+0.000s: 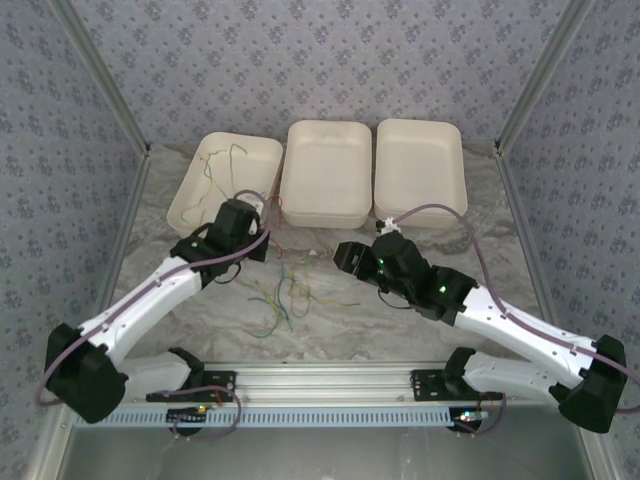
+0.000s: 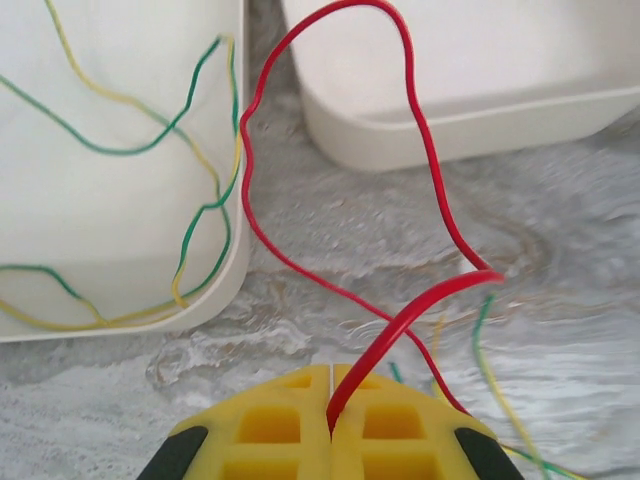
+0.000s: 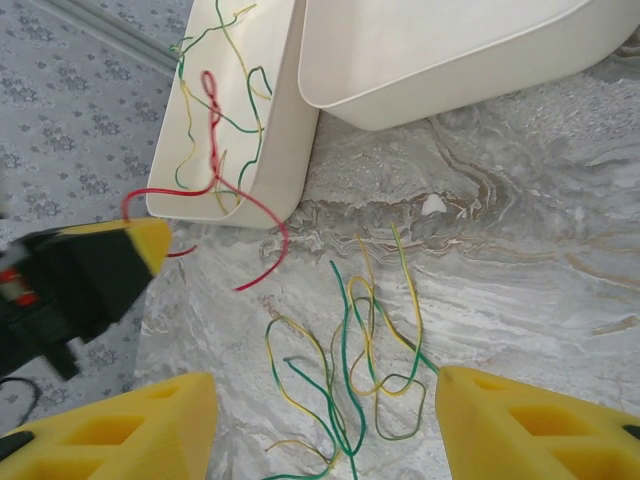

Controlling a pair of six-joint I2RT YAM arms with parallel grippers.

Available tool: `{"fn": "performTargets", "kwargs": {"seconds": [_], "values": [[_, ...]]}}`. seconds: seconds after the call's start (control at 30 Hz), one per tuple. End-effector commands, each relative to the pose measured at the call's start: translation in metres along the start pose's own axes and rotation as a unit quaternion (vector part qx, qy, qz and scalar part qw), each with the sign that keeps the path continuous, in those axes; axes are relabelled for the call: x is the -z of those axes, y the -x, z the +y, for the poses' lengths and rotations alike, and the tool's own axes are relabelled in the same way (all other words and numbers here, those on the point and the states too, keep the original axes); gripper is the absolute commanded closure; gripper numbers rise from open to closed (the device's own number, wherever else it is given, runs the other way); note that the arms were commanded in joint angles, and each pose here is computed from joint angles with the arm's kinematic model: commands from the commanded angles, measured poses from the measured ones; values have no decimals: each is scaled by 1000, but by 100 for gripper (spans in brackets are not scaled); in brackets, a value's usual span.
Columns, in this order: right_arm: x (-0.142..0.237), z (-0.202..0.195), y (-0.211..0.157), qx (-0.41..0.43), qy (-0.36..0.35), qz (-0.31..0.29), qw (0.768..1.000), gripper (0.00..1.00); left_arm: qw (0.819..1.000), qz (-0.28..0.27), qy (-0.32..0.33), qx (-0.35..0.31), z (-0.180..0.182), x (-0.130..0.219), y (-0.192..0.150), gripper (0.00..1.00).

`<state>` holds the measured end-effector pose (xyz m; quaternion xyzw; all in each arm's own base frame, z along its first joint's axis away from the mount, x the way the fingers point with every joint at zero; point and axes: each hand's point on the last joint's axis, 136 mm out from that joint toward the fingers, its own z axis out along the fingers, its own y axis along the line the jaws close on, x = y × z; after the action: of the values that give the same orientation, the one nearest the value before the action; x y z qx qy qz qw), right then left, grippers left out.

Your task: Untangle the cables

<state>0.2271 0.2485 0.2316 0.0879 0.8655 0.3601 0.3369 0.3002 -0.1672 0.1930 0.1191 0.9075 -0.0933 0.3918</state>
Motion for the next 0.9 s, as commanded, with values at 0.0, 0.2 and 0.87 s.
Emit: {"fn": "performTargets", "kwargs": {"seconds": [0.0,0.2,0.87], "values": [[15,1,12,12,-2,-26,1000,38,997,-37,-72,2,-21,26,19,100],[30,10,21,23,17,-36,999,38,975,-71,-209,7,-60,66,38,100],[62,29,43,-36,118,-34,992,35,921,-115,-372,31,-104,123,78,100]]}}
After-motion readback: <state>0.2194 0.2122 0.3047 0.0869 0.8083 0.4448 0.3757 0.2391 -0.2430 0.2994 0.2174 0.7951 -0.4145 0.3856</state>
